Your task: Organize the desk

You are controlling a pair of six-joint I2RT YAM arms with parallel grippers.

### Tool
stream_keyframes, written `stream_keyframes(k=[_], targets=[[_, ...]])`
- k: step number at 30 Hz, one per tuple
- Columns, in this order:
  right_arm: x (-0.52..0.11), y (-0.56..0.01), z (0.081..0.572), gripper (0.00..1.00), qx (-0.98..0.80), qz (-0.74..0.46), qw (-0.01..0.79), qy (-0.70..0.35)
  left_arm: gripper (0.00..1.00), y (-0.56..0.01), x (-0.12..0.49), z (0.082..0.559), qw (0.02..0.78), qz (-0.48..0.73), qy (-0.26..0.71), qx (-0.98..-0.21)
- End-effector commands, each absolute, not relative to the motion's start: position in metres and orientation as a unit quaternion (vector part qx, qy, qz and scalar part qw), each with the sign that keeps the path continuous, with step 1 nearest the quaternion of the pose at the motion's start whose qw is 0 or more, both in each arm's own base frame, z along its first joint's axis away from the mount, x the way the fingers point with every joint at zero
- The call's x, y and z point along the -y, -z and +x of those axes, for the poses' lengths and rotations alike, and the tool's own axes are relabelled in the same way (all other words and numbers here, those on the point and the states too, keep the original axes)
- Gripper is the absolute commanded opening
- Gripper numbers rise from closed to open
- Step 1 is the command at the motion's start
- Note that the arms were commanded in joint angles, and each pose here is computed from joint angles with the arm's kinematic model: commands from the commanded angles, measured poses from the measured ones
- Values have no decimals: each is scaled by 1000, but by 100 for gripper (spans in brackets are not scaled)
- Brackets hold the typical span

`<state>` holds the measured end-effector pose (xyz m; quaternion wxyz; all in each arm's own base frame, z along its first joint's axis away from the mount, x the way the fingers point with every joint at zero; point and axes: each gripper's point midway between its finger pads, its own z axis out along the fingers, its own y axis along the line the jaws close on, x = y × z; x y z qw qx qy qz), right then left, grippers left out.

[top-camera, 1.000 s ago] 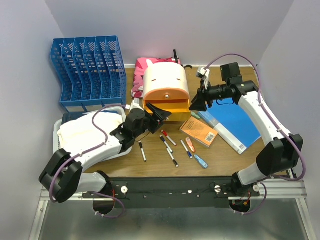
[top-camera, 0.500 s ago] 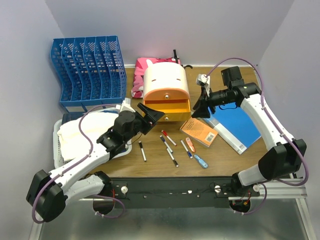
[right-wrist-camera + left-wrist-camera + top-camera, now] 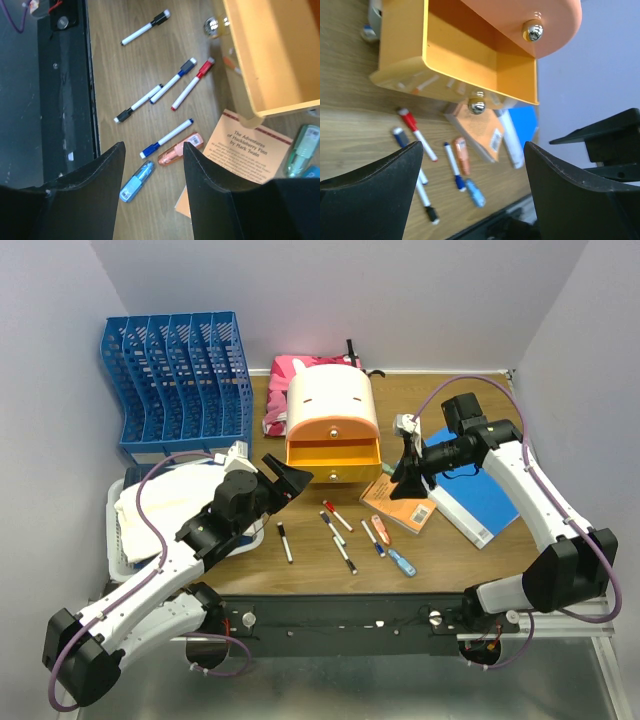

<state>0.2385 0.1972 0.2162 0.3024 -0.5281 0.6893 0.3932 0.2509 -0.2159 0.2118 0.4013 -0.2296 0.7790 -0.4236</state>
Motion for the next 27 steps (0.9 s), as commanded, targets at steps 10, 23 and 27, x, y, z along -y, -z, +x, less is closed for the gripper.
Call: stream_keyframes(k=[10, 23, 27], targets=[[-225, -141, 185, 58, -666, -618, 256, -330, 91, -233, 147, 243, 527, -81, 232, -814], [-239, -61, 184, 56, -735, -591, 252, -216, 91, -222, 116, 217, 536, -95, 213, -811], [-232, -47, 191, 56, -754, -575, 258, -185, 91, -218, 112, 214, 534, -100, 210, -813]])
